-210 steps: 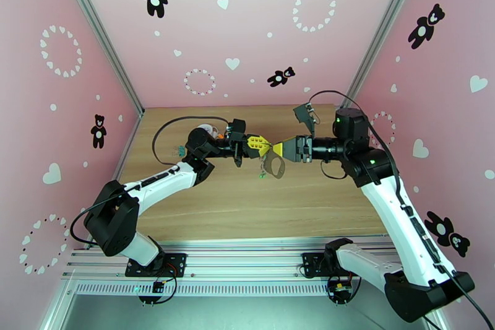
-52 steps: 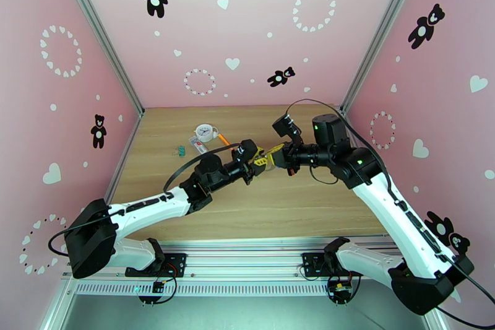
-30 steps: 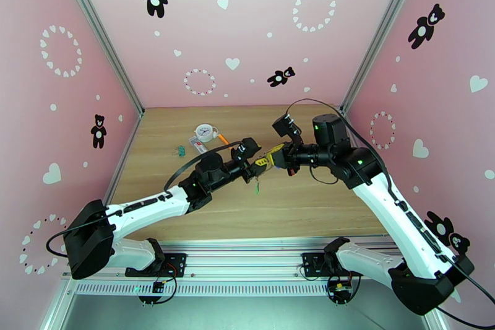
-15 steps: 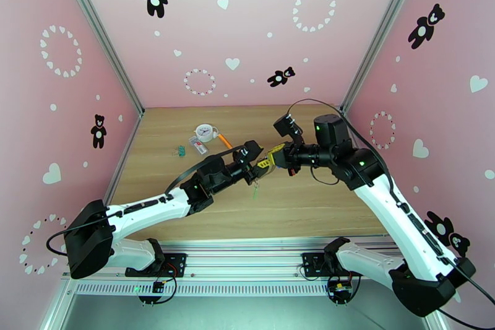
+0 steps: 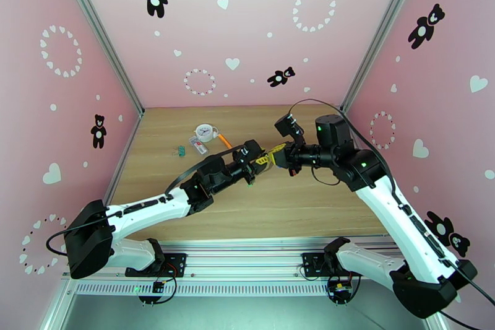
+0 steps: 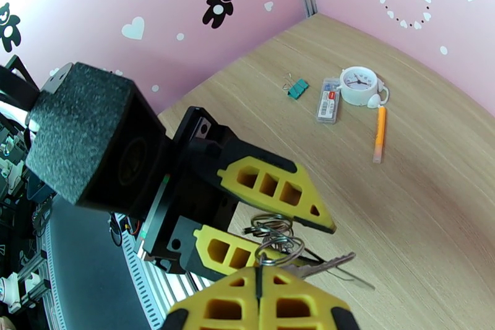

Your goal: Remove the keys from the keyring

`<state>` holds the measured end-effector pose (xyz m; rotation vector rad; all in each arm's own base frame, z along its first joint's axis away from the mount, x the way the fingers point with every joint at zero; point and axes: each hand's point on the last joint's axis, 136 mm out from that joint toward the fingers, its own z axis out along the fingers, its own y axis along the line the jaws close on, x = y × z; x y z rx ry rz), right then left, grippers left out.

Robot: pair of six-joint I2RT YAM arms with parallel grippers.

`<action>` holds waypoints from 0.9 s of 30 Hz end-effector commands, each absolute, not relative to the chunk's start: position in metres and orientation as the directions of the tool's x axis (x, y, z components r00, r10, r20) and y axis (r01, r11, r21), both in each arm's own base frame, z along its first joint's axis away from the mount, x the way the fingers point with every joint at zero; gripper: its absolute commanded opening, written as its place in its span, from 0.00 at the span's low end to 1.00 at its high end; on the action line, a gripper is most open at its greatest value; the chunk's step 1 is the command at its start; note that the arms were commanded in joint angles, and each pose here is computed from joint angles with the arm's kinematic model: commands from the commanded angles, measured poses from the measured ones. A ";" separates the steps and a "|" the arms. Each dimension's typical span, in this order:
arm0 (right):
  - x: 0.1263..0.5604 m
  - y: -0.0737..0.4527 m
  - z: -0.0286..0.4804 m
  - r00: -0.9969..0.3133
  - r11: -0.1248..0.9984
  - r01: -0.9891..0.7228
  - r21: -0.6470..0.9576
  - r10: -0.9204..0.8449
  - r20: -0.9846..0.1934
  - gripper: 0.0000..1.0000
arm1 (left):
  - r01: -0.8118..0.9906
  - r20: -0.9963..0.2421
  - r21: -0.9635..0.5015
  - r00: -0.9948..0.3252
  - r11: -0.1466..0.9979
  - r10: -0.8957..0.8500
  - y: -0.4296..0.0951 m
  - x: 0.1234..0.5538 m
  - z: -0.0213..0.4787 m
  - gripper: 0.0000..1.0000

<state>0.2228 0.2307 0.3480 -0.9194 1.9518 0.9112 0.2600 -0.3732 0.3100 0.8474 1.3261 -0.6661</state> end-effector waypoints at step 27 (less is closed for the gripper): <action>0.218 0.222 0.382 -0.450 0.466 -0.816 0.342 -0.143 -0.881 0.00 | 0.852 -0.937 0.293 0.345 0.434 -0.046 -0.379 0.229 0.347 0.00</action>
